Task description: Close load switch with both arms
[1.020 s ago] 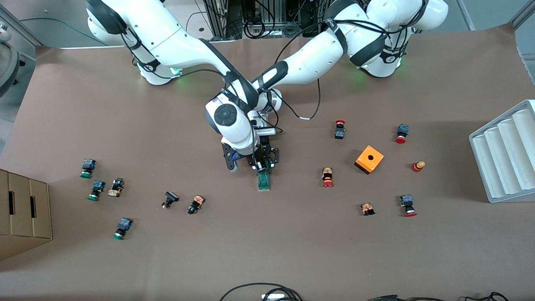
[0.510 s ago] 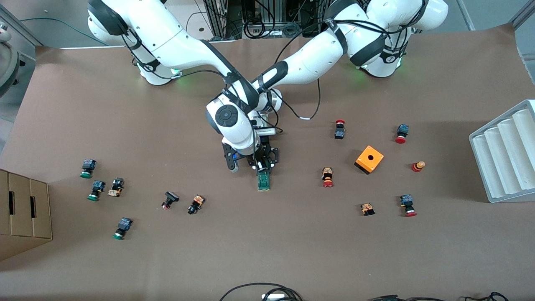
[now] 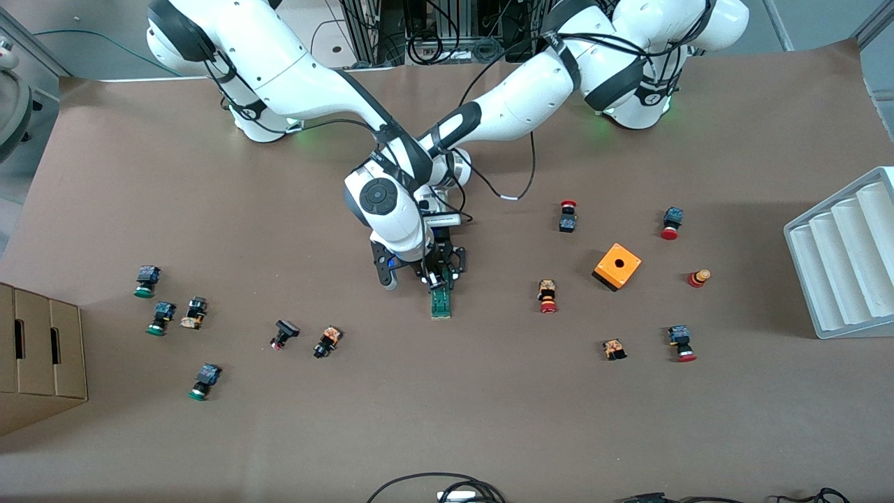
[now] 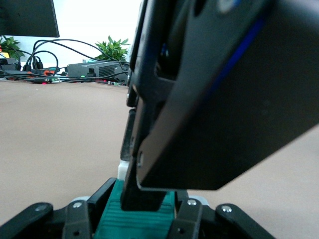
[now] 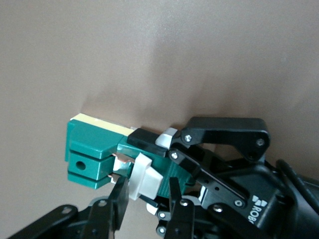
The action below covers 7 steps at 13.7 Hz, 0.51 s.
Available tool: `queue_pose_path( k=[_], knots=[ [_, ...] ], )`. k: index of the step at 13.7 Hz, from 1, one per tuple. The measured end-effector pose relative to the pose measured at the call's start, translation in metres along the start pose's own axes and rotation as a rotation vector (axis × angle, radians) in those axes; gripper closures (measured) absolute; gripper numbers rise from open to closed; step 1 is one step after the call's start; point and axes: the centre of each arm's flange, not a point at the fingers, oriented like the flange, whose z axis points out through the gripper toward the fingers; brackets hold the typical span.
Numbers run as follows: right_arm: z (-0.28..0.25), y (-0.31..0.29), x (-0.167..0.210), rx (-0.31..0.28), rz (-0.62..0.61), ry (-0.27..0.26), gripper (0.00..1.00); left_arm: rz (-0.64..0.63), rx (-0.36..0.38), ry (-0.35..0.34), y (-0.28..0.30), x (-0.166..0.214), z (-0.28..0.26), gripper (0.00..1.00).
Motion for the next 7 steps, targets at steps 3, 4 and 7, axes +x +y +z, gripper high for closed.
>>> queue_pose_path(
  k=[3,4,7],
  knots=[
    [-0.0001,-0.0003,0.0003,0.002,0.0,0.0,0.61,0.001,-0.001,0.002,-0.0001,-0.0004,-0.0001,0.49],
    [-0.0001,-0.0006,0.0009,0.002,0.001,0.001,0.63,0.002,-0.001,0.003,-0.0001,-0.0005,-0.0001,0.49],
    [-0.0003,-0.0014,0.0028,0.003,0.003,0.005,0.69,0.0,-0.001,0.004,-0.0003,-0.0008,0.0,0.49]
  ],
)
